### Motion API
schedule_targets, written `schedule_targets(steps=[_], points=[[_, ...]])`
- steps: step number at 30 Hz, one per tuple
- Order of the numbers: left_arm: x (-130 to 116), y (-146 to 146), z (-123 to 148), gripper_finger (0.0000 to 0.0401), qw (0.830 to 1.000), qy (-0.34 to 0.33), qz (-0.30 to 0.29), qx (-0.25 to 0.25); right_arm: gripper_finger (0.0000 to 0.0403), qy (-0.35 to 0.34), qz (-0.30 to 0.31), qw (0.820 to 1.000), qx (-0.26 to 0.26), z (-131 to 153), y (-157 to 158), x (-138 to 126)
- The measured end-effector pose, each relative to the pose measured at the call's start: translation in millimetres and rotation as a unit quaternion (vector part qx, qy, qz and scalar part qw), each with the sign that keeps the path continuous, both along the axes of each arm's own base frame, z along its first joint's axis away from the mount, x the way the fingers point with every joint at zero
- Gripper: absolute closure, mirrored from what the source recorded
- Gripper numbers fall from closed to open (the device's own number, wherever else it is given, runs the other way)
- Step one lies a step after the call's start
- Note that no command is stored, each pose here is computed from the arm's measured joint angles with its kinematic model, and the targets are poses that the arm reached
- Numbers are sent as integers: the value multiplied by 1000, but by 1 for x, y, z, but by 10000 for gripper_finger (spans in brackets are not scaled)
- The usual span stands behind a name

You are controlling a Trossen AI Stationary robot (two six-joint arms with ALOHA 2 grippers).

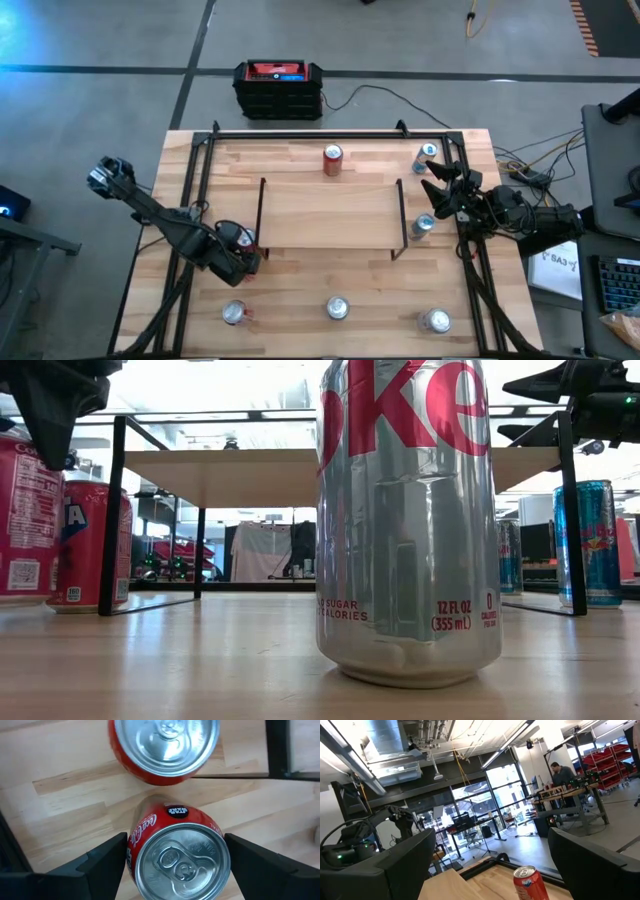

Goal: Place canned beverage on shelf
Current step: Move the top red white soda to the middle left of the table, then put the top red soda can on the shelf

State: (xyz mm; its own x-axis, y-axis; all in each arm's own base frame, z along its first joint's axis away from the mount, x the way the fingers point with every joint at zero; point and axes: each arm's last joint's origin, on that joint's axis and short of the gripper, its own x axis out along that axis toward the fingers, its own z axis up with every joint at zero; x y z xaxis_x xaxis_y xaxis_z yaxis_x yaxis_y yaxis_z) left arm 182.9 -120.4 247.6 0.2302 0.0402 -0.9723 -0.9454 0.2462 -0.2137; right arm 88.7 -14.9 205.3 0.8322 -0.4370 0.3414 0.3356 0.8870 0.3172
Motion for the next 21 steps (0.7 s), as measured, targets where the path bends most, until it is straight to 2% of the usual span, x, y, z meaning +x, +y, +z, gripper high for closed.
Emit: schedule_targets(steps=[13, 17, 21], points=[[3, -3, -2, 73, 999, 0, -38, -7, 33, 0, 0, 1000, 0, 0, 0, 0], [-5, 1, 3, 72, 999, 19, -42, -10, 33, 0, 0, 1000, 0, 0, 0, 0], [-13, 6, 14, 72, 999, -6, -35, -27, 33, 0, 0, 1000, 0, 0, 0, 0]])
